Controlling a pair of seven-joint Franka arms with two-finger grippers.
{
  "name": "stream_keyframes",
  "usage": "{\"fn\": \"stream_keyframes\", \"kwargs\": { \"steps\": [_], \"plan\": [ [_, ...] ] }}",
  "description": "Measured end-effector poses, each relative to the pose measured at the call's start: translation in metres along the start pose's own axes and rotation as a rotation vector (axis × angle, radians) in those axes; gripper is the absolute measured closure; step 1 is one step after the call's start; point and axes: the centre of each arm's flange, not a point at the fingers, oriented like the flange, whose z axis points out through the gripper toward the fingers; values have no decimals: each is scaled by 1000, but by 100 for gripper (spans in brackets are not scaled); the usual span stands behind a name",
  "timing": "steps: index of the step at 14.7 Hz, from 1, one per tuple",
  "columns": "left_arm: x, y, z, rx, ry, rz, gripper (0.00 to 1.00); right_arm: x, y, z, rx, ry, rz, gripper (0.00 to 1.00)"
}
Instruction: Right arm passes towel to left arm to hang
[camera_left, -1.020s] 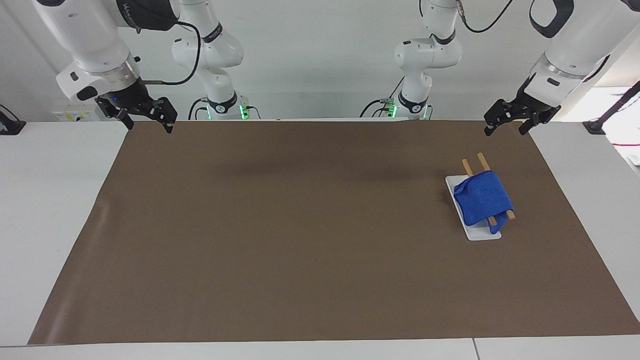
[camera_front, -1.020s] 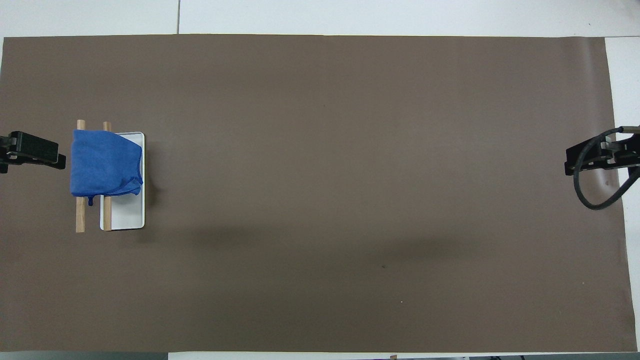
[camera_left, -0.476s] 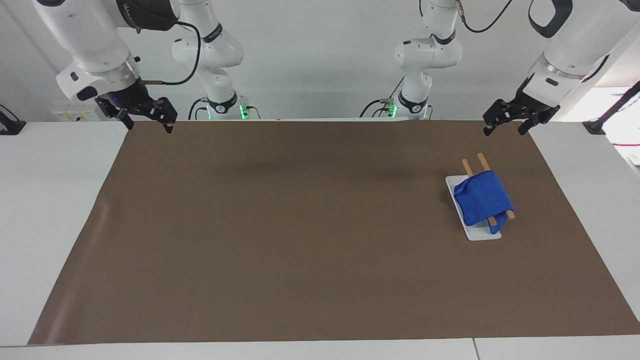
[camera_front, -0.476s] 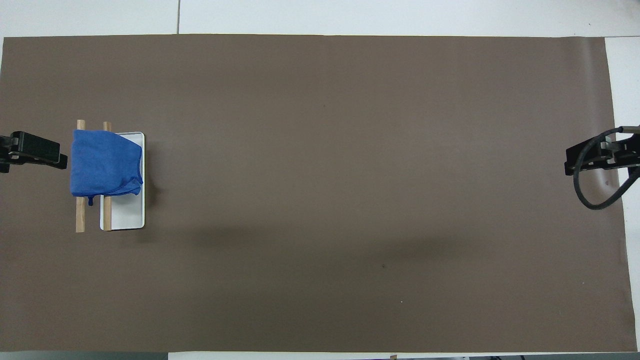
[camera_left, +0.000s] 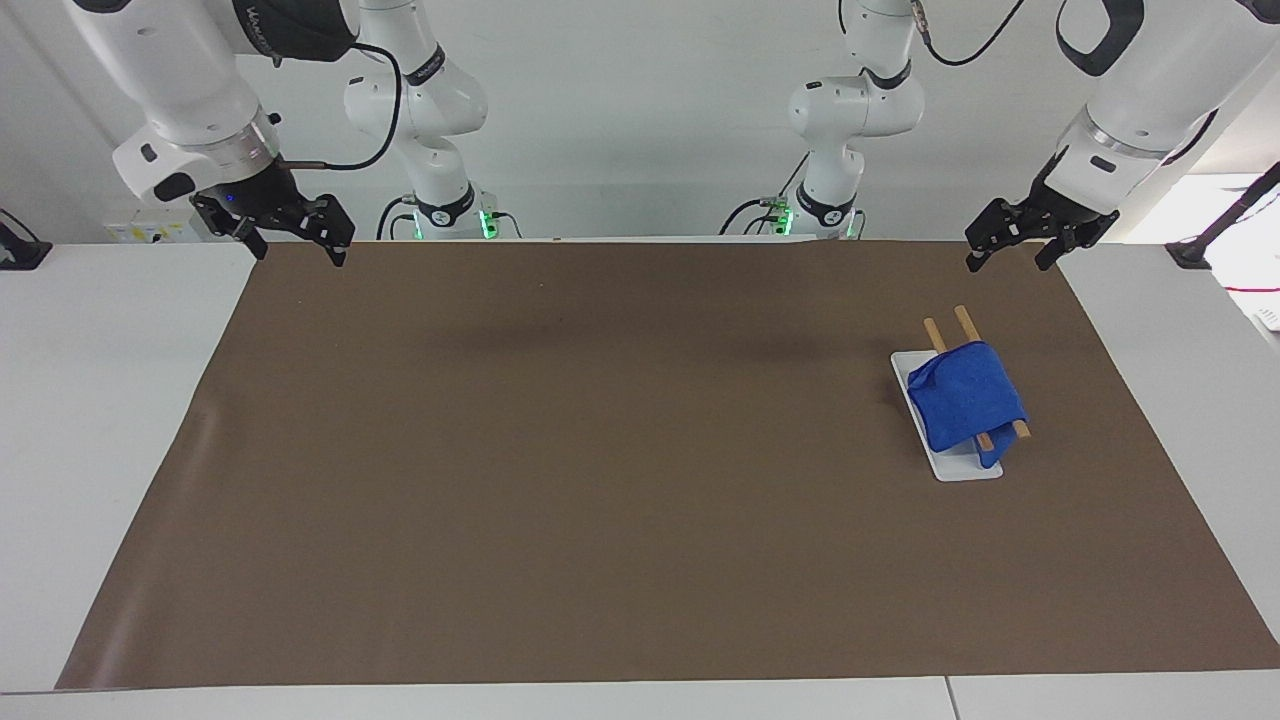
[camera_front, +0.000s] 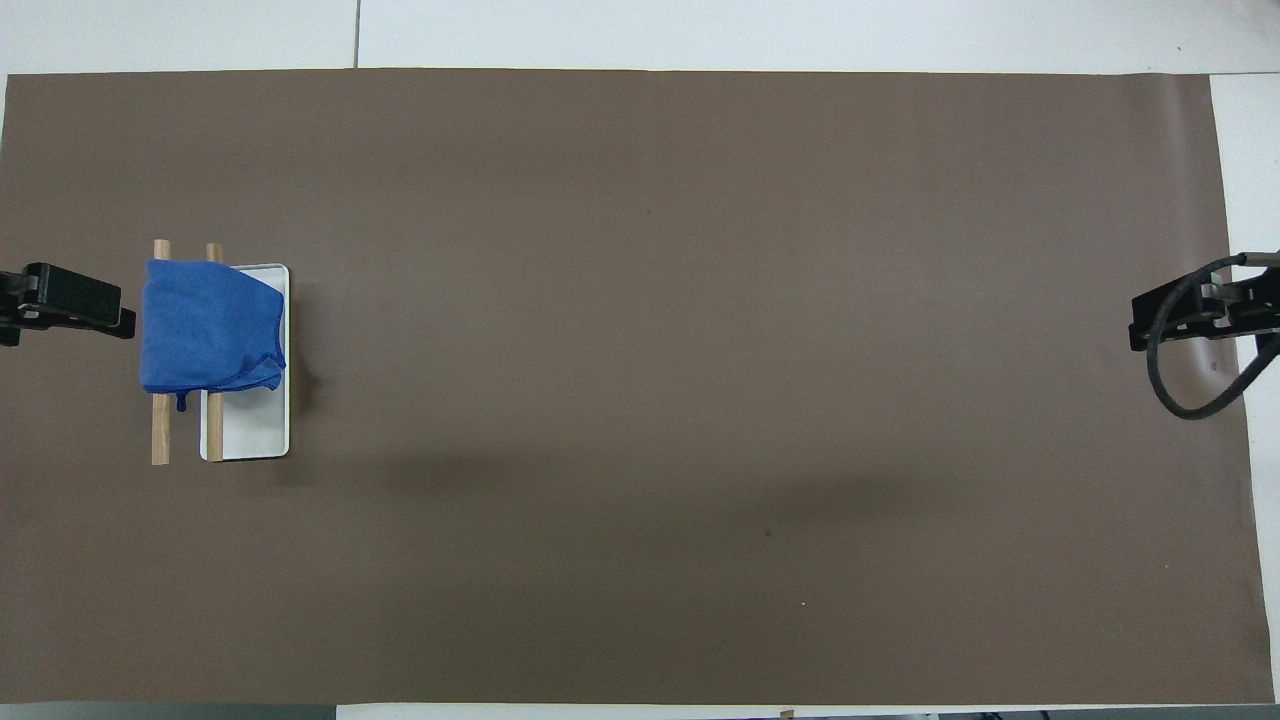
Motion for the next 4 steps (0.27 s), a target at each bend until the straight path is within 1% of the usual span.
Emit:
{"fn": "stream_keyframes", "kwargs": {
  "steps": [4],
  "plan": [
    [0, -2, 0, 0, 0, -3, 0, 0, 0, 0, 0, 0, 0, 0]
  ]
}}
